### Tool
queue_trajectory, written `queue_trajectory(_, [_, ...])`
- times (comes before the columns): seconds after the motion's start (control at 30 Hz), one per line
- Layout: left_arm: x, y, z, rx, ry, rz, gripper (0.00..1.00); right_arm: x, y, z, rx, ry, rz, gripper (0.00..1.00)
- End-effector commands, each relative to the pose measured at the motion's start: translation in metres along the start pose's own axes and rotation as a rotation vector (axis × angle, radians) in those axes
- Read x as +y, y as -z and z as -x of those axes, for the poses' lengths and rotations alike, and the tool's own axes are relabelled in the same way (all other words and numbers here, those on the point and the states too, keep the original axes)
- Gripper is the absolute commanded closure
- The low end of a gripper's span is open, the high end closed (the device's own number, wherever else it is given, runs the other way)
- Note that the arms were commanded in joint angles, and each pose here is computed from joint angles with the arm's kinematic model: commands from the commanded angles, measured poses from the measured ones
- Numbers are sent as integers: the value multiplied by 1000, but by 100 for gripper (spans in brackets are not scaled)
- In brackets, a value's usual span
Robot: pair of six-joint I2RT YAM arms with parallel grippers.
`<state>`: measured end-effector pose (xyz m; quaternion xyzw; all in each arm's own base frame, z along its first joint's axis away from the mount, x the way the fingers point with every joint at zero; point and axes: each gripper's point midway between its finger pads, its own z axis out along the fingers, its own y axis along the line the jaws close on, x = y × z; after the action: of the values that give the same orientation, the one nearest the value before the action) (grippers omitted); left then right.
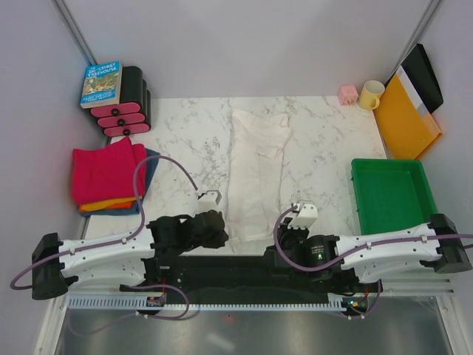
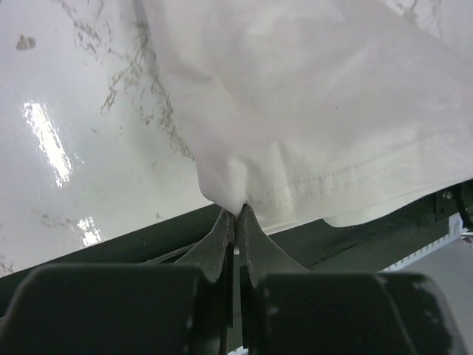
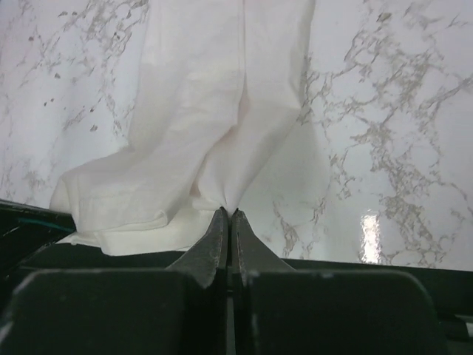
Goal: Fold and stack the t-shirts
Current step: Fold the folded rectangular tshirt in 1/3 of the way
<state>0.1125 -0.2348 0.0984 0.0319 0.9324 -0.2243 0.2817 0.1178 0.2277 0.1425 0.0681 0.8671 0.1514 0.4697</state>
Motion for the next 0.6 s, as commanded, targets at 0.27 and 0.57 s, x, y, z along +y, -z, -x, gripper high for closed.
queue_trajectory(0.27, [-21, -4, 93, -200, -157, 127, 98, -22, -44, 75, -124, 64, -143, 100])
queue_trajectory(0.57, [-1, -34, 171, -268, -139, 212, 98, -32, -111, 109, -85, 107, -220, 100])
